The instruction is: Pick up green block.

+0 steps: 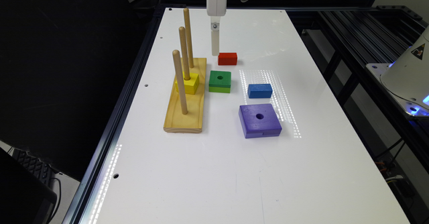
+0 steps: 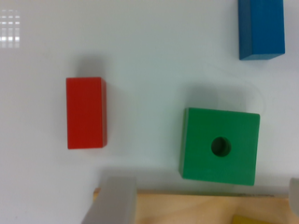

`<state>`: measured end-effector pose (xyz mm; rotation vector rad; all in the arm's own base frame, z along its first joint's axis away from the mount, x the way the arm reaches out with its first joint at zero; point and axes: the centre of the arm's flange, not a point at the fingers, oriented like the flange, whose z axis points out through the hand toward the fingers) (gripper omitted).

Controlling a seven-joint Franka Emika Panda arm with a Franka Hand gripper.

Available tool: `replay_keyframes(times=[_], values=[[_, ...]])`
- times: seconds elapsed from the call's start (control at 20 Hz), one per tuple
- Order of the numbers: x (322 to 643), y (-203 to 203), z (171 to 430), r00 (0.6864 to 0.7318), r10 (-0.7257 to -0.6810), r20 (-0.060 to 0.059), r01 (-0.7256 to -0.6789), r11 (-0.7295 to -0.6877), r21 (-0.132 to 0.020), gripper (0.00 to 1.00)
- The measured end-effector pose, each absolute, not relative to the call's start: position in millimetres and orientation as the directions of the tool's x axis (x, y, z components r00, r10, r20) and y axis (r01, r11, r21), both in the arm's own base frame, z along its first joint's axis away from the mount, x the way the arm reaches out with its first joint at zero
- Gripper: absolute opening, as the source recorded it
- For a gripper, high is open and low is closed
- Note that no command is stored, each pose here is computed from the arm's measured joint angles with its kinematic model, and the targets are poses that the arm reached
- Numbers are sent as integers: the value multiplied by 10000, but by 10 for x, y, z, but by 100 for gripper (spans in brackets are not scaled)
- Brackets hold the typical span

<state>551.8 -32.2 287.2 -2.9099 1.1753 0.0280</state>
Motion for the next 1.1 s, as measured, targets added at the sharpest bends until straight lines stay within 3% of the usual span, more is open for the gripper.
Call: replay_keyframes(times=[0.7, 1.1], values=[[5315, -292, 2885, 7205, -6931, -218, -6930, -7208, 131, 100], [5259, -225, 2710, 7221, -6917, -137, -6917, -7222, -12, 100]])
